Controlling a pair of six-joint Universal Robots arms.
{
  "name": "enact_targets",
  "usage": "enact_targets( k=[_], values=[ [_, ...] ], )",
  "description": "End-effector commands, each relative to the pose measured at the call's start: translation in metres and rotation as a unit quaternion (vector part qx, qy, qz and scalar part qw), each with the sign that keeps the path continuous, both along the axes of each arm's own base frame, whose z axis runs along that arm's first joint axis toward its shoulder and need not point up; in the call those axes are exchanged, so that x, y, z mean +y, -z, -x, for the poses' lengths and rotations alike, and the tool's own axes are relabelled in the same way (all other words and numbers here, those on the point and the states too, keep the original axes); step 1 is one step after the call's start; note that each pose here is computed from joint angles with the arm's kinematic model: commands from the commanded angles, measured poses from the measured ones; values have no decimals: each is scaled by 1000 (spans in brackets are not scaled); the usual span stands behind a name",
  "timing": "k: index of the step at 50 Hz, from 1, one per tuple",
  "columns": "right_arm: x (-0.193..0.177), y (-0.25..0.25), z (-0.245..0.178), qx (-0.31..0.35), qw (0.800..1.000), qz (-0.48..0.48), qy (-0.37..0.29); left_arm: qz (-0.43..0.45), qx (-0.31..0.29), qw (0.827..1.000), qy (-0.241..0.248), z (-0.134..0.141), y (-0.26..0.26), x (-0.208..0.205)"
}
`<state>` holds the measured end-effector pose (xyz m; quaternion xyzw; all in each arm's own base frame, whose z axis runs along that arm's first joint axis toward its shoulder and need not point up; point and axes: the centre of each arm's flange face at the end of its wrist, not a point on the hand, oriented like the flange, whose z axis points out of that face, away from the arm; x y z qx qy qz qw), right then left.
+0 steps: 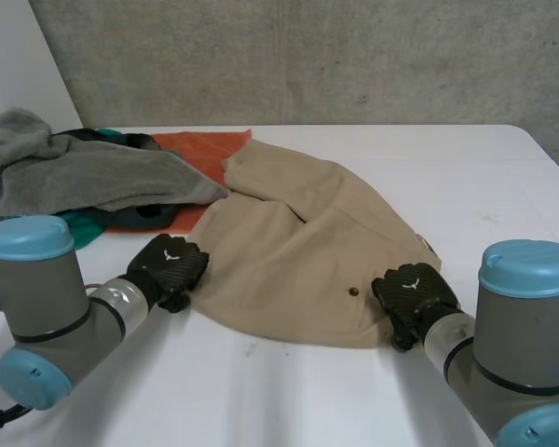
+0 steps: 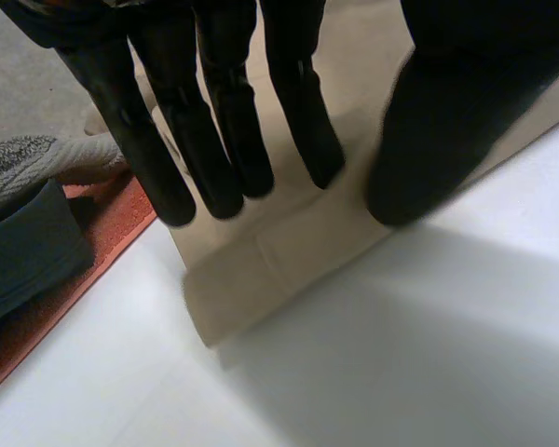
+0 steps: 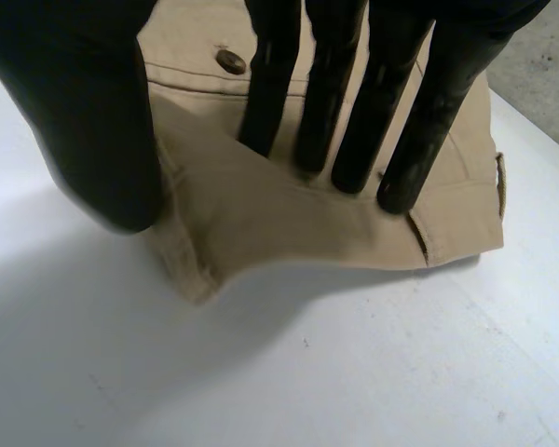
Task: Fold the laundry.
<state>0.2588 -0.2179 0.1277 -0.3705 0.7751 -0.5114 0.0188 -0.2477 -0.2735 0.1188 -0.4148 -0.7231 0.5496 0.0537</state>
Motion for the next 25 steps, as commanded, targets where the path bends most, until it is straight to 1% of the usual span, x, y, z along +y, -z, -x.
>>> enact_targets(
  k=[1,4,5,7,8,11,12,14,15,16,19,20,22,23,25],
  values=[
    [-8,-3,-2,-2,1000,11,0,18,4,1000,0,4,-8,-6],
    [-10,-15,-3,-11,1000,29,-1,45,15,999,5,8,-33,-3],
    [-12,-33,-3,-22,998,54,1,77,29,997,10,14,-57,4],
    [-13,-52,-4,-34,996,79,0,100,37,994,11,17,-73,8],
    [-14,-71,-5,-46,994,104,0,134,51,990,7,19,-97,13],
    [-16,-109,-5,-63,986,152,-1,188,78,979,-4,18,-134,18],
    [-17,-120,-5,-69,984,165,-2,234,103,967,-12,17,-166,22],
    [-16,-146,-5,-81,977,195,-1,275,132,952,-18,16,-197,27],
    [-15,-171,-4,-95,970,223,0,294,147,944,-21,15,-212,30],
    [-14,-182,-3,-101,967,234,0,323,176,930,-24,13,-238,37],
    [-9,-224,-1,-122,953,278,0,356,214,909,-28,8,-272,47],
    [-8,-233,0,-127,950,285,-1,375,234,896,-30,5,-291,52],
    [-6,-250,1,-136,944,300,-1,393,251,884,-30,2,-309,57],
    [-2,-267,3,-144,938,314,-6,410,264,872,-30,-1,-324,62],
    [1,-282,5,-151,932,328,-7,426,274,862,-32,-3,-337,67]
  ],
)
